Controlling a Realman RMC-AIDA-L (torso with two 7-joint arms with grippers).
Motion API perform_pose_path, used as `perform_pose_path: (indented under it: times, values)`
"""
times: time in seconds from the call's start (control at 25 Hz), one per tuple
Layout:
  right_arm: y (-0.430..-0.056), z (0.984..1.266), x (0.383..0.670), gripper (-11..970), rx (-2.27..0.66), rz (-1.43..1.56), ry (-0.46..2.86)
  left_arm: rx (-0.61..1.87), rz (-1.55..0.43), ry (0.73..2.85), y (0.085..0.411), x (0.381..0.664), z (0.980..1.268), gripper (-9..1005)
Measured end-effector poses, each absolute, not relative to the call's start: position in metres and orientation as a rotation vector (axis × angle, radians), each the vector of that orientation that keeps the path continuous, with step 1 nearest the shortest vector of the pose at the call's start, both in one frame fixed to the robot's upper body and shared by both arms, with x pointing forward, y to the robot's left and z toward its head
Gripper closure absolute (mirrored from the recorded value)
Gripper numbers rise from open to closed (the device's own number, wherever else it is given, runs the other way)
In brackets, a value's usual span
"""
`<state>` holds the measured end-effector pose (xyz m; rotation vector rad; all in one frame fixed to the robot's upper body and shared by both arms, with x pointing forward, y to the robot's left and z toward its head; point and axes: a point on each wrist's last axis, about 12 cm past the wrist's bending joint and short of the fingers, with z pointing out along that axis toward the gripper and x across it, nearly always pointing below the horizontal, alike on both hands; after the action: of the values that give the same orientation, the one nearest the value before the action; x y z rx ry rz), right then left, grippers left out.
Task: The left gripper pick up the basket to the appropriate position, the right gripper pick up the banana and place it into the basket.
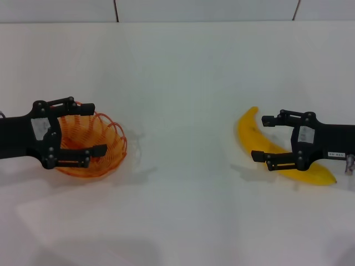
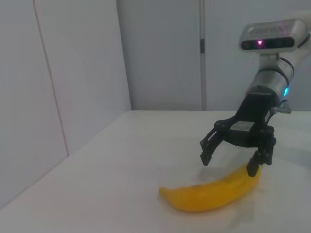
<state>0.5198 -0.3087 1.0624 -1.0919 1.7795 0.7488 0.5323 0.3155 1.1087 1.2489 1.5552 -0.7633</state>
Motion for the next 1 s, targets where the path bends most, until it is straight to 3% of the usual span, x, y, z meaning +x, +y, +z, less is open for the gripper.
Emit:
perform_pose_path:
  times: [0.4, 0.68, 1.0]
  values:
    - [-0.309, 1.063, 0.521, 59, -1.094, 0.746, 1.778, 1.212, -0.696, 1.740, 0.330, 0.553, 1.141, 121]
    - [-0.307, 1.064, 0.523, 59, -1.103, 0.745, 1.771, 0.966, -0.618, 2.017, 0.350, 0.580, 1.177, 124]
    - [-0.306, 1.064, 0.524, 59, -1.105, 0.746, 1.771, 0.775, -0.531, 2.252, 0.352, 0.598, 1.181, 129]
